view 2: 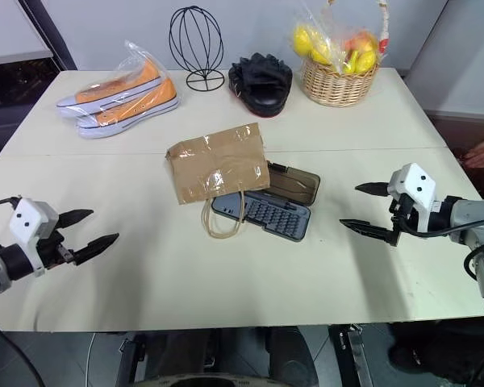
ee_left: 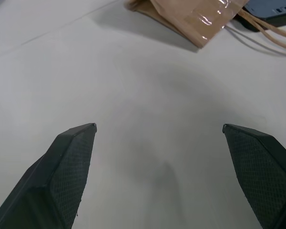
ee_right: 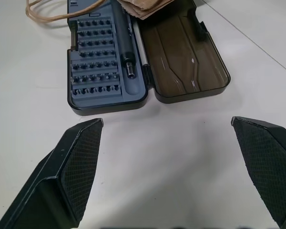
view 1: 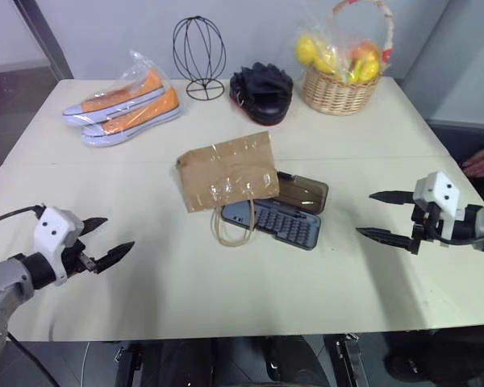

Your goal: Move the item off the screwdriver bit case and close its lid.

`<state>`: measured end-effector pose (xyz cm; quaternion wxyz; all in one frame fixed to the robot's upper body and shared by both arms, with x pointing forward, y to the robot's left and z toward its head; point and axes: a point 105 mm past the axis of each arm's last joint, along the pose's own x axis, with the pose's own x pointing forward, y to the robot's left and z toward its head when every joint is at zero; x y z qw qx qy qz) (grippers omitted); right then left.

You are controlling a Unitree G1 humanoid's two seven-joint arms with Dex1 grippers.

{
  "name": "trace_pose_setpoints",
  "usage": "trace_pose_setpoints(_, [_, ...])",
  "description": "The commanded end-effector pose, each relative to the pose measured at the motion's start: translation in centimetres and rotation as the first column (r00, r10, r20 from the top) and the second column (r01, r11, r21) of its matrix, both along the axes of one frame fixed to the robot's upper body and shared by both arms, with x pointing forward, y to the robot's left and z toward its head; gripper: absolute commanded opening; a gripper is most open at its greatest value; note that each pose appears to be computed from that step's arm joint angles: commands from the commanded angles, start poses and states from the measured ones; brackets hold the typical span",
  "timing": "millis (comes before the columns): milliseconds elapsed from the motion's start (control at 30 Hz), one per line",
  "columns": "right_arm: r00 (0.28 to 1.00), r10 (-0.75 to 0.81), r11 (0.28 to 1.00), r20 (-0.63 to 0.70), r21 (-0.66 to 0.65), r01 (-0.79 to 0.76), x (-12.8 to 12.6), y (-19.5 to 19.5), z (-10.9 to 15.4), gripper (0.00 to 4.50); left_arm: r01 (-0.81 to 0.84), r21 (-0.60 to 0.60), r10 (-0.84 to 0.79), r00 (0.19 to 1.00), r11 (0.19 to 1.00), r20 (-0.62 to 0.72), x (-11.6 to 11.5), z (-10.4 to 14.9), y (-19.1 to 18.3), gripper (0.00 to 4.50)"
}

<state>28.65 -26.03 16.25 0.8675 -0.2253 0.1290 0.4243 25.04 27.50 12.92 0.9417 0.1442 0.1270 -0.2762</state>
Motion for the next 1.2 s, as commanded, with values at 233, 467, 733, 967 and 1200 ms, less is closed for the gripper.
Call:
trace_pose_setpoints(233, [0.999, 0.006, 1.0, 0.047, -0.024, -0.005, -0.1, 0.0, 1.0, 4.5, -0.004, -0.001, 0.004, 0.999, 1.0, 0.041, 0.4, 0.6, -0.1, 4.44])
trace_pose_setpoints(467, [1.0, 0.005, 0.999, 0.02, 0.042, -0.006, -0.1, 0.7, 1.4, 4.5, 0.043, -0.064, -0.043, 0.999, 0.997, 0.013, 0.0, 0.8, -1.3, 4.44])
trace_pose_setpoints(733, [0.962, 0.176, 0.976, 0.209, 0.093, -0.199, 3.4, 8.2, 7.9, 4.5, 0.282, -0.171, -0.284, 0.959, 0.944, 0.011, -0.6, 5.1, -6.4, 4.44])
trace_pose_setpoints(967, [0.925, 0.309, 0.949, 0.22, -0.01, -0.315, 9.8, 16.7, 10.0, 4.5, 0.429, -0.13, -0.427, 0.903, 0.894, 0.044, -0.3, 8.9, -8.8, 4.44])
trace_pose_setpoints(1200, [0.944, 0.282, 0.95, 0.173, -0.187, -0.25, 14.7, 20.6, 7.3, 4.5, 0.321, -0.023, -0.319, 0.945, 0.947, 0.069, 1.2, 9.4, -5.9, 4.44])
